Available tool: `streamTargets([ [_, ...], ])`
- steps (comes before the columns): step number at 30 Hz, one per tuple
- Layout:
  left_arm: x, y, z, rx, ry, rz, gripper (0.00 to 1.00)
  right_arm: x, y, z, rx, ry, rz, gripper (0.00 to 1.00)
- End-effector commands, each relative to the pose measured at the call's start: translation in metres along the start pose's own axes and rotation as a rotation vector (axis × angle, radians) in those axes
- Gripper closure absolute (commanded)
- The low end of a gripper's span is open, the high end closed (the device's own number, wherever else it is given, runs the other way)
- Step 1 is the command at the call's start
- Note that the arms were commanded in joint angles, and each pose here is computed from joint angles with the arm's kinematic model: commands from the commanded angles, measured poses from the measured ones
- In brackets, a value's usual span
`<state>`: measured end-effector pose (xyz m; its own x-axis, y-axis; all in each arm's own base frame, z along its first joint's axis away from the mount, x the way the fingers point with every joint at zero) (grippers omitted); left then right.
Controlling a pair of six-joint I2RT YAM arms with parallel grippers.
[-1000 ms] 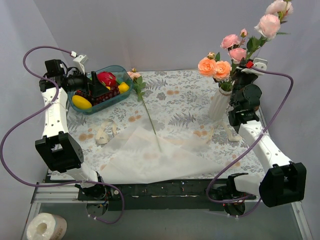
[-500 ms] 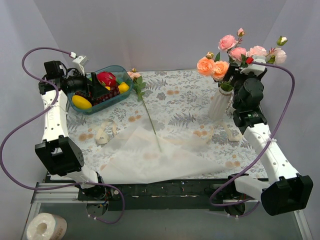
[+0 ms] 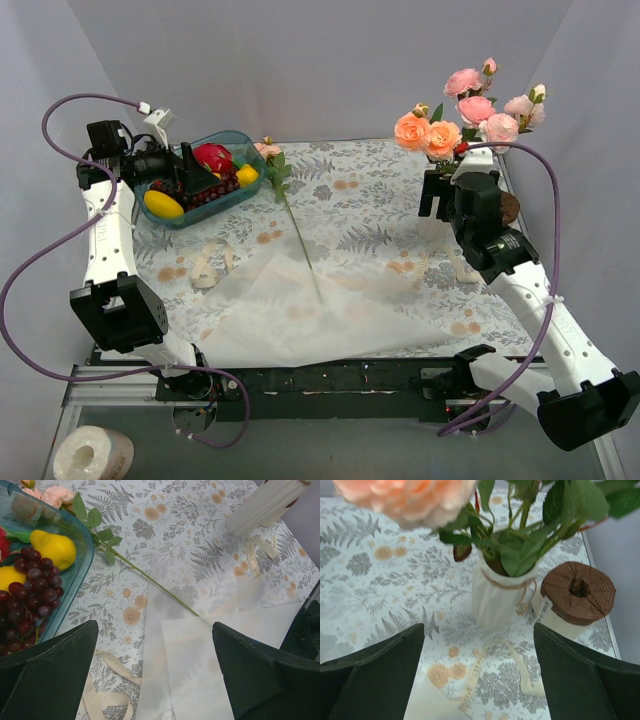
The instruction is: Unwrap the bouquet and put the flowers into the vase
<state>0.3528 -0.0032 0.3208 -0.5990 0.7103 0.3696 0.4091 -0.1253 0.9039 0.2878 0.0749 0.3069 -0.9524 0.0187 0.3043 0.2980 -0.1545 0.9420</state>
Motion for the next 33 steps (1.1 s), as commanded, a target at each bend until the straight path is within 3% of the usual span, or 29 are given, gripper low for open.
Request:
streamTargets([
  [1, 0.010, 0.017, -0.012, -0.052, -0.007, -0.043, 0.02, 0.025, -0.013, -0.013, 0.016, -0.027, 0.090, 0.03],
  [5, 0.010, 0.019, -0.011, -0.047, -0.008, -0.046, 0.02, 0.043, -0.010, -0.009, 0.040, 0.045, 0.163, 0.02],
  [10, 0.007, 0.016, -0.009, -0.013, 0.002, -0.047, 0.02, 0.058, -0.043, 0.009, 0.085, 0.185, 0.250, 0.02],
  [19, 0.008, 0.011, -0.006, -0.014, 0.043, -0.034, 0.02, 0.063, -0.063, 0.126, 0.263, 0.393, 0.286, 0.02],
  [26, 0.008, 0.010, 0.000, 0.033, 0.100, -0.036, 0.02, 0.002, -0.095, 0.220, 0.196, 0.548, 0.326, 0.02],
  [30, 0.002, 0.003, 0.008, 0.084, 0.103, -0.009, 0.02, -0.030, -0.110, 0.264, 0.264, 0.667, 0.374, 0.02],
  [32, 0.002, 0.005, 0.011, 0.095, 0.116, -0.004, 0.02, -0.057, -0.147, 0.273, 0.351, 0.626, 0.458, 0.02],
  [33, 0.002, 0.006, 0.012, 0.091, 0.122, -0.005, 0.02, -0.065, -0.131, 0.289, 0.338, 0.626, 0.420, 0.04],
])
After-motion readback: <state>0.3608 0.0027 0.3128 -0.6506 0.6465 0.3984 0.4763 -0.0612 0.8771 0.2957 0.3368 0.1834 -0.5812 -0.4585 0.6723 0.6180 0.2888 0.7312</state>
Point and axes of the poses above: each gripper's point midway between its finger pads, its own x axis back along the fingers, its own z axis along the line the jaws close on, y = z × x, the point moved 5 cm from there along x, back along the fingers, and after that the axes turned 9 degrees about -x, right-handed, at the moved point
